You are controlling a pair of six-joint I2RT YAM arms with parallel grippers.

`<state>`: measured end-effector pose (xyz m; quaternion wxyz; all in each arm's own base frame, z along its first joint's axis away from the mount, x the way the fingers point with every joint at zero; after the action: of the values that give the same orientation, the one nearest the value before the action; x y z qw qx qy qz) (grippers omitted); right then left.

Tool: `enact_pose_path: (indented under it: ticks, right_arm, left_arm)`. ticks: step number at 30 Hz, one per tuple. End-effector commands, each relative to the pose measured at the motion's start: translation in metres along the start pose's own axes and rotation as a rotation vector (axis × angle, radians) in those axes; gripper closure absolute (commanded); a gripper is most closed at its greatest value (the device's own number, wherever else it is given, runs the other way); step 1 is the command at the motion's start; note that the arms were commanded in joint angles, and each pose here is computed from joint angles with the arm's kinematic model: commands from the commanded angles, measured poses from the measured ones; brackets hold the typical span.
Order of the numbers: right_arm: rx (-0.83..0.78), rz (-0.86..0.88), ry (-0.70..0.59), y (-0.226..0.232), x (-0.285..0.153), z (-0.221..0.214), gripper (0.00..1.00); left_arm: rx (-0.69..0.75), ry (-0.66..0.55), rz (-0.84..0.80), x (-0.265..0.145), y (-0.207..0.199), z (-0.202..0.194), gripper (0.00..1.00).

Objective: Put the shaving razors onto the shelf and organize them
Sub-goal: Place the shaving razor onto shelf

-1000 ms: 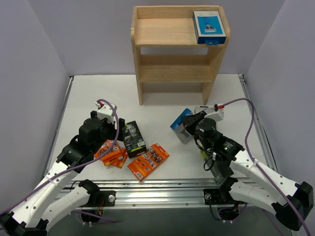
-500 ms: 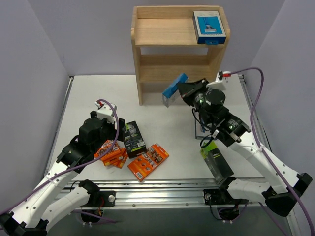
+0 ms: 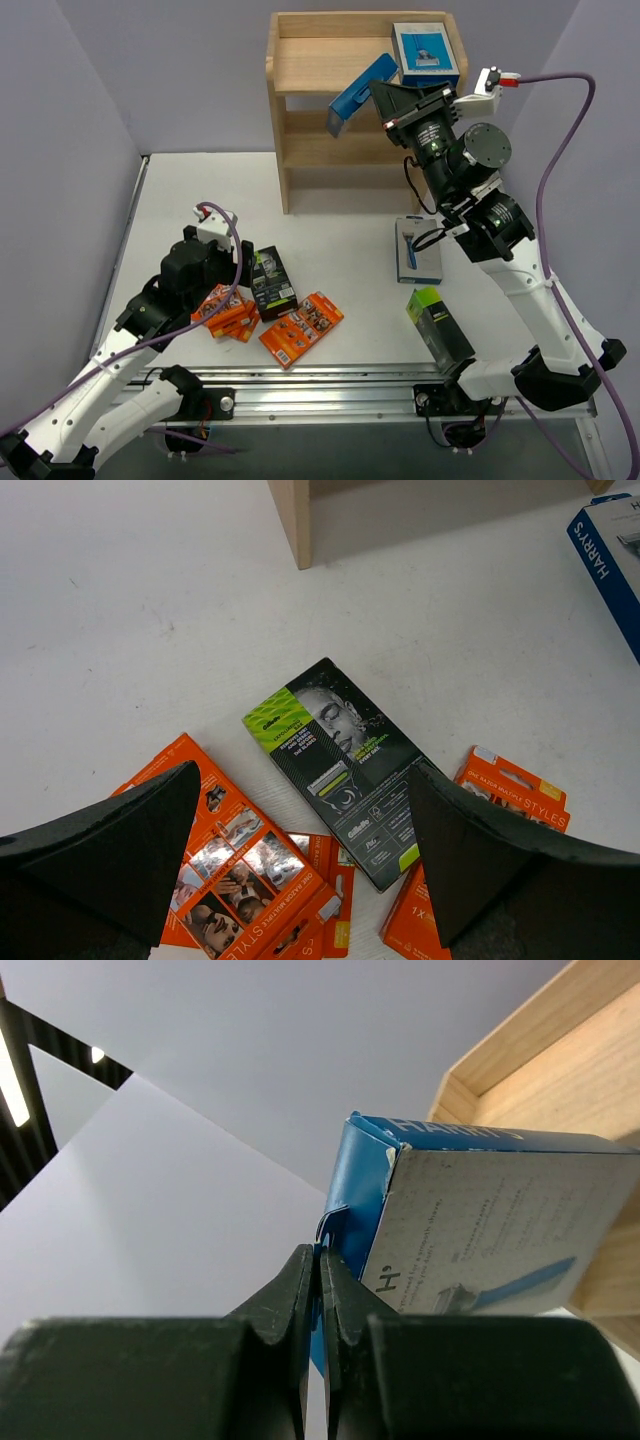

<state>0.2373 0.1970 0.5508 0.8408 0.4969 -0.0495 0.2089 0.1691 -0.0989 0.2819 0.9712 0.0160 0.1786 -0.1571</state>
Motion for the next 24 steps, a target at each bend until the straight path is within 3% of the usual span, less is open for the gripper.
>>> enact_pose_path:
  ticks: [1,18,24]
  right_arm:
    - [0.016,0.155,-0.096,0.027,0.001,0.023,1.0]
    - [0.061,0.301,-0.198,0.033,0.044,0.036,1.0]
    - [0.142,0.362,-0.191,0.018,0.068,0.041,1.0]
  left_arm:
    - [-0.002,-0.03,-0.003,0.001,-0.002,0.005,0.06]
    - [0.003,-0.01,-0.02,0.005,-0.006,0.002,0.06]
    - [0.008,0.001,-0.024,0.007,-0.007,0.0,0.06]
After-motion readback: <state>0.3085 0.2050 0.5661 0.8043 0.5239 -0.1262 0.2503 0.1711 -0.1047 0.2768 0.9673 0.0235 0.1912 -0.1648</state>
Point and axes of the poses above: each gripper's point midway between its finger pads, its own x axis out along the fingers, its own y axis along the line the jaws close on, z = x × y, the point moved 10 cm from there along -x, back along the fingers
